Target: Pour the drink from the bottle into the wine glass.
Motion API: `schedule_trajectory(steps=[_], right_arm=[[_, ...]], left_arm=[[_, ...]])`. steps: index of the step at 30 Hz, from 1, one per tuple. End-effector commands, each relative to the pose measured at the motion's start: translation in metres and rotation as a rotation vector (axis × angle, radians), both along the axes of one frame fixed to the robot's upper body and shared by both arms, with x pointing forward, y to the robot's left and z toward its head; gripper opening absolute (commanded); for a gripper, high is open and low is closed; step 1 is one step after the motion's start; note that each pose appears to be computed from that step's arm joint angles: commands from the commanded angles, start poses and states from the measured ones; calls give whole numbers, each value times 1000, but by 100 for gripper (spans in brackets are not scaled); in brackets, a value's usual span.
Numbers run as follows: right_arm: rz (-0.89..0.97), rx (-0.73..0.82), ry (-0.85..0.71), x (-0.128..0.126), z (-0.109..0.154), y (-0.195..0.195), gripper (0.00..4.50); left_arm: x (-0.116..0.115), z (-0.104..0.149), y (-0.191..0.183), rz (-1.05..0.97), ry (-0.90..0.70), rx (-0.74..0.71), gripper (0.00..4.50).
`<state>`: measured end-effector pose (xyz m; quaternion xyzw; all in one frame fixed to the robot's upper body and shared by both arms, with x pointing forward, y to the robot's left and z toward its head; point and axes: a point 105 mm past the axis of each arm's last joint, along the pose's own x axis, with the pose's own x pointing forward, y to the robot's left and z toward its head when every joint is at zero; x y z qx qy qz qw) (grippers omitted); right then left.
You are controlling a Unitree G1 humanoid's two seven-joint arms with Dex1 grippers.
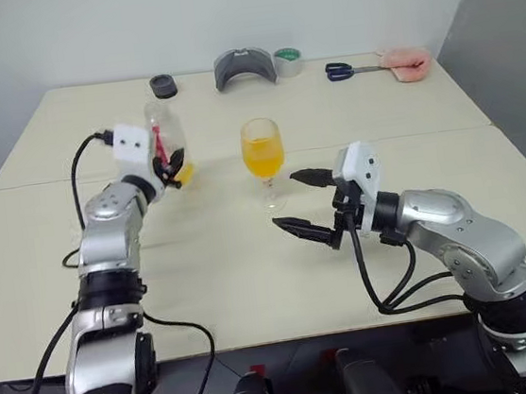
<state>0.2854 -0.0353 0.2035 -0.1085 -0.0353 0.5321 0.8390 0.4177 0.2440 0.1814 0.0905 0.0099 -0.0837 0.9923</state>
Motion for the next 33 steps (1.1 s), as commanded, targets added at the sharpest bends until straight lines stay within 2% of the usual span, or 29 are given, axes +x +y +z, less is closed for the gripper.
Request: schedule_trajectory(steps=[1, 6, 14, 21, 23, 33], right_arm=[[-25, -13, -48, 7, 7, 3, 450], [-33, 1, -58, 12, 11, 10, 450], [-27, 16, -61, 12, 13, 16, 450], [-62, 58, -61, 18, 21, 12, 450], [-65, 57, -57, 19, 20, 11, 450], [-155, 59, -38, 25, -11, -11, 450]], left_arm=[[-9, 15, 17, 47, -48, -54, 171], [-15, -5, 30, 81, -7, -104, 171], [-20, -28, 36, 103, 20, -87, 171], [-22, -28, 35, 99, 2, -73, 406], [-23, -28, 34, 93, -3, -55, 449], [-44, -43, 28, 70, -19, 7, 449]])
